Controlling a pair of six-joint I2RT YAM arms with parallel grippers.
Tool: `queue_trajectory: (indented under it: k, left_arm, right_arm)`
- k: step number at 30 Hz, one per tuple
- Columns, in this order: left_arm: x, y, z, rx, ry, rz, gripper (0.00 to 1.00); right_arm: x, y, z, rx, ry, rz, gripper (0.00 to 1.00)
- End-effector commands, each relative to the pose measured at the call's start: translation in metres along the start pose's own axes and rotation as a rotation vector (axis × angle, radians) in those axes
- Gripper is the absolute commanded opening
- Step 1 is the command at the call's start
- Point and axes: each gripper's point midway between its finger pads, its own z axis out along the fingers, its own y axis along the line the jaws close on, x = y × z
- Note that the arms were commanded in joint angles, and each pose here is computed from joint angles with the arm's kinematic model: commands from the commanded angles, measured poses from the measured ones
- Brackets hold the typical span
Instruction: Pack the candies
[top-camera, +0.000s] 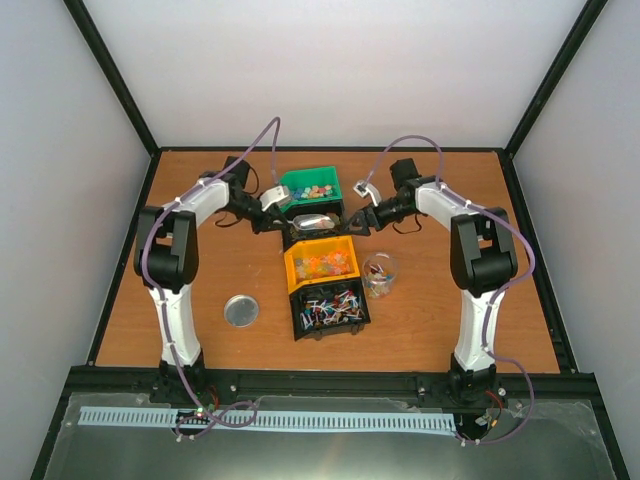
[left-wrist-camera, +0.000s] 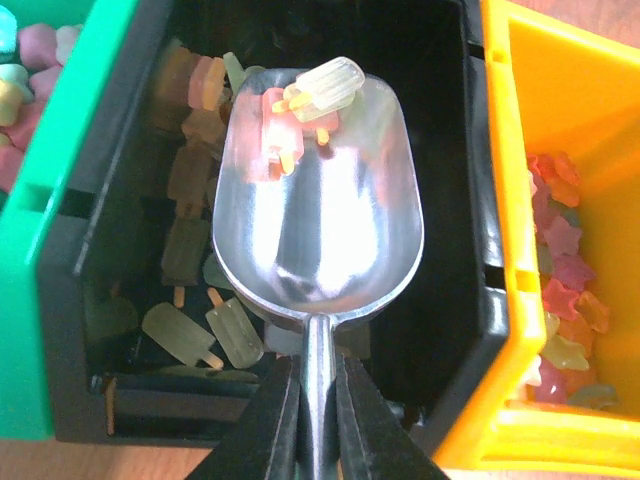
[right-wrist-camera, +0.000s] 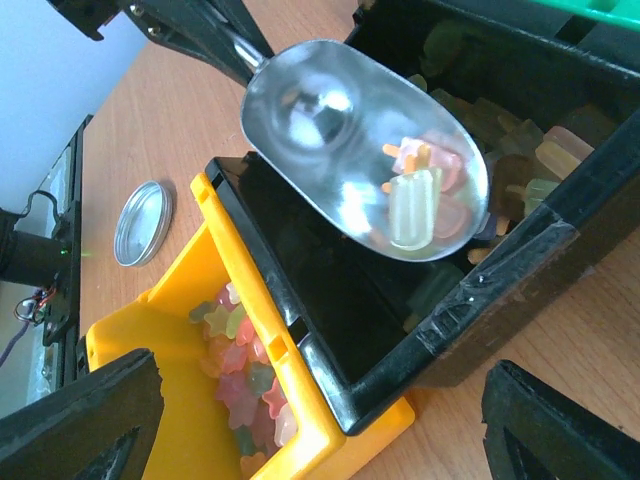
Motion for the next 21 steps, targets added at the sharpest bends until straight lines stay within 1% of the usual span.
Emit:
queue_trajectory:
  k: [1, 5, 9, 10, 17, 21]
  left_arm:
    - [-0.018, -0.005, -0.017, -0.022, -0.081, 0.122, 0.01]
    - [-0.019, -0.006, -0.022, -0.042, -0.114, 0.118, 0.01]
    - [-0.033, -0.006, -0.03, -0.062, -0.175, 0.1, 0.01]
    - [-0.038, -0.008, -0.033, -0.06, -0.19, 0.104, 0.01]
    - [-0.064, -0.024, -0.055, -0.06, -0.256, 0.159, 0.01]
    - [-0.073, -0.042, -0.063, -0.048, -0.236, 0.226, 0.01]
  right_arm:
    - [-0.012, 0.012, -0.016, -0.004, -0.034, -0.041, 0.87]
    - [-0.011, 0.014, -0.018, -0.005, -0.033, -0.047, 0.88]
    - [-0.013, 0.018, -0.021, -0.002, -0.038, -0.059, 0.89]
    - [-0.015, 0.013, -0.028, 0.011, -0.052, -0.055, 0.89]
    - [-0.025, 0.004, -0.048, 0.054, -0.102, -0.038, 0.9]
    - [-0.027, -0.01, -0.066, 0.089, -0.144, 0.001, 0.9]
